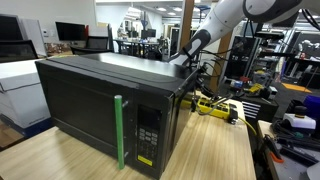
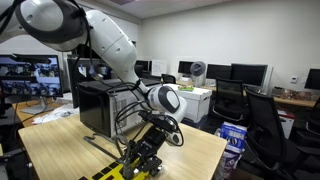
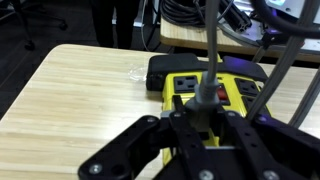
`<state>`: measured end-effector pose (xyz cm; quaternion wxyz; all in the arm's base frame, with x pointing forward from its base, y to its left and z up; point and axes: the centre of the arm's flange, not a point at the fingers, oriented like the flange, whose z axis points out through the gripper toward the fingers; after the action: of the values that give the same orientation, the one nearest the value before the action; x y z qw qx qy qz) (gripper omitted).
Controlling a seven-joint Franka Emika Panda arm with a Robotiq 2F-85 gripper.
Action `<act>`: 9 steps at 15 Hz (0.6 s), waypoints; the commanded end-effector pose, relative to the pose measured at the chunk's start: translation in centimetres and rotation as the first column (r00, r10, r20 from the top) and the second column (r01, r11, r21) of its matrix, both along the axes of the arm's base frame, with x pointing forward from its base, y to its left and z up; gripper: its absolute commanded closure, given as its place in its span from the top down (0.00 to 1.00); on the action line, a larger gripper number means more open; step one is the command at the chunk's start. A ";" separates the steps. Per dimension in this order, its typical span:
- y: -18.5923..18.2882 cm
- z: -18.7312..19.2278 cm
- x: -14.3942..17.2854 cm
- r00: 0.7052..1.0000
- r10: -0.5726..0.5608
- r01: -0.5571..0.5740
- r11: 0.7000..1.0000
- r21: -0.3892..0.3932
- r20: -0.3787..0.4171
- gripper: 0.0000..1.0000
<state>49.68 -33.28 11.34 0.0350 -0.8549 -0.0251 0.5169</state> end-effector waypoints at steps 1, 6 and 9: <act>-0.1 -3.4 0.6 1.000 -0.018 0.018 0.999 -0.029 -0.018 0.07; -0.6 -3.9 1.1 0.999 -0.011 0.009 0.999 -0.044 -0.053 0.66; -0.9 -3.6 1.1 0.998 -0.009 0.006 0.998 -0.057 -0.063 0.86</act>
<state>50.02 -34.32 9.51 0.0203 -0.8355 -0.0112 0.5490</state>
